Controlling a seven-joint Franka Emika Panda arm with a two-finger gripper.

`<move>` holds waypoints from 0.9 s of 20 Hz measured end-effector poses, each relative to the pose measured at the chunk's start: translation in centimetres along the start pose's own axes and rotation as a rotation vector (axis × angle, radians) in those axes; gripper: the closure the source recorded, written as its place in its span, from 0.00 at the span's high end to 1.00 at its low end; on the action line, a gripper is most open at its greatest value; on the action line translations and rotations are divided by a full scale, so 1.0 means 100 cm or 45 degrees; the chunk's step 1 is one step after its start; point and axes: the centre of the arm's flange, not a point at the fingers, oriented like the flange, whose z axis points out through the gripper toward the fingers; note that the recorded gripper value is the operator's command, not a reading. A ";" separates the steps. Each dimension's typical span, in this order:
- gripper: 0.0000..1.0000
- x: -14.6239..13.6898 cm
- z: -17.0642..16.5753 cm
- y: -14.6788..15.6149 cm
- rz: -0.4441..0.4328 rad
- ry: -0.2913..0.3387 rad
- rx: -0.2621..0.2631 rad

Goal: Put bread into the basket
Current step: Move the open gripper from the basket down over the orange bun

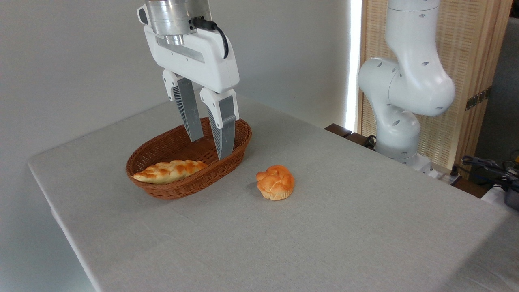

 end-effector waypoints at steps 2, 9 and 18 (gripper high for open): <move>1.00 0.000 0.000 0.000 0.001 -0.001 -0.001; 1.00 0.001 0.002 0.002 0.005 -0.010 -0.008; 1.00 -0.033 0.044 0.036 0.086 -0.097 -0.093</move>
